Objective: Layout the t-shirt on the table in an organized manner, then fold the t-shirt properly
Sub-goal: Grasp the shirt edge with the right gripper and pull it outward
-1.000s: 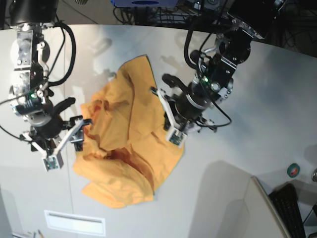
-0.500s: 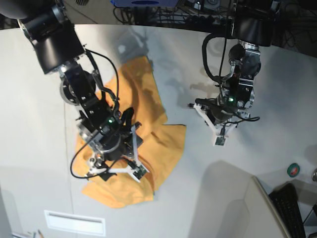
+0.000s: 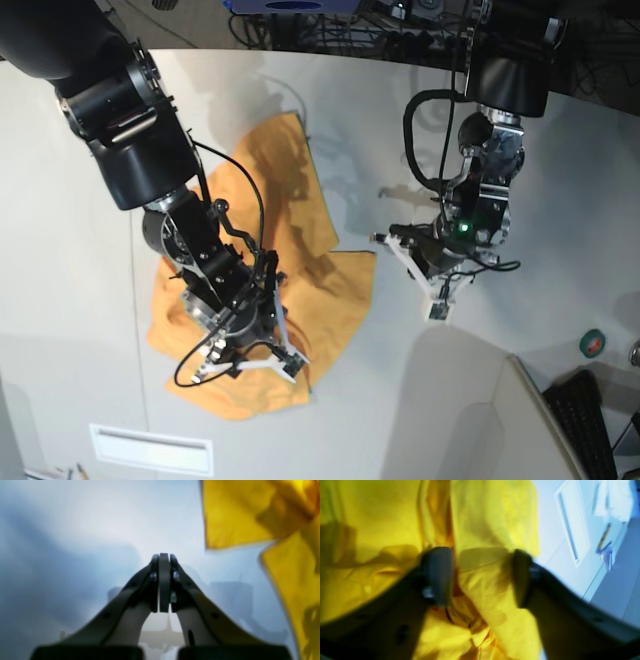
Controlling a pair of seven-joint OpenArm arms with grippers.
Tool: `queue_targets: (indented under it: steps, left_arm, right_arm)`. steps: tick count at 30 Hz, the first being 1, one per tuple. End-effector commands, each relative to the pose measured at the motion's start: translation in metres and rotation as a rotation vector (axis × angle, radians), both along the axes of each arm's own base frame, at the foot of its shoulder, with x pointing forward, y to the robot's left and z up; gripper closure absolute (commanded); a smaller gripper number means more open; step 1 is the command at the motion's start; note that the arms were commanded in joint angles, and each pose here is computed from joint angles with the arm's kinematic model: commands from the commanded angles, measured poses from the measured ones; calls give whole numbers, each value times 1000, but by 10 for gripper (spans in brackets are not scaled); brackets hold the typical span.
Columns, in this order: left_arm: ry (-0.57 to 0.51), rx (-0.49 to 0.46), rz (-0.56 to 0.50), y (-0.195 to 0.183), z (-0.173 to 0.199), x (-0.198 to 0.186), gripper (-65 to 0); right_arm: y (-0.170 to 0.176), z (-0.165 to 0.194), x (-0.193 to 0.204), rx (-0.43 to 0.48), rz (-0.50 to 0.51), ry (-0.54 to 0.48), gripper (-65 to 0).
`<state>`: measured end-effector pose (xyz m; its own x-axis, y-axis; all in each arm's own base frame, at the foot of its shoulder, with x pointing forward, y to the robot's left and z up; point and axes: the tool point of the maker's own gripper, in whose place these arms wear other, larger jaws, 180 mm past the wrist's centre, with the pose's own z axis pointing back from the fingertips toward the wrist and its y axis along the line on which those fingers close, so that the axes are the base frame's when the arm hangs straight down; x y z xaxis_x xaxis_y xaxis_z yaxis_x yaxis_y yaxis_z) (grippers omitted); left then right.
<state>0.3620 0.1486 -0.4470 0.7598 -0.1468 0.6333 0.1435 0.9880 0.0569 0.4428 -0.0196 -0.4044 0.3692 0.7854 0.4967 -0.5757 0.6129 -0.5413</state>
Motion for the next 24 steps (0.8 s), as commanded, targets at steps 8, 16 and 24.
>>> queue_targets:
  steps: [8, 16, 24]
  left_arm:
    - [-24, -34, 14, -17, 10, 43, 0]
    - [1, -13, 37, 4, -1, 29, 0]
    - [-31, 20, 39, 25, -13, 10, 0]
  right_arm:
    - [-27, 25, 27, 86, -98, -75, 0]
    - [-13, 57, 13, 153, -77, -179, 0]
    - [-19, 29, 15, 112, -85, -96, -641]
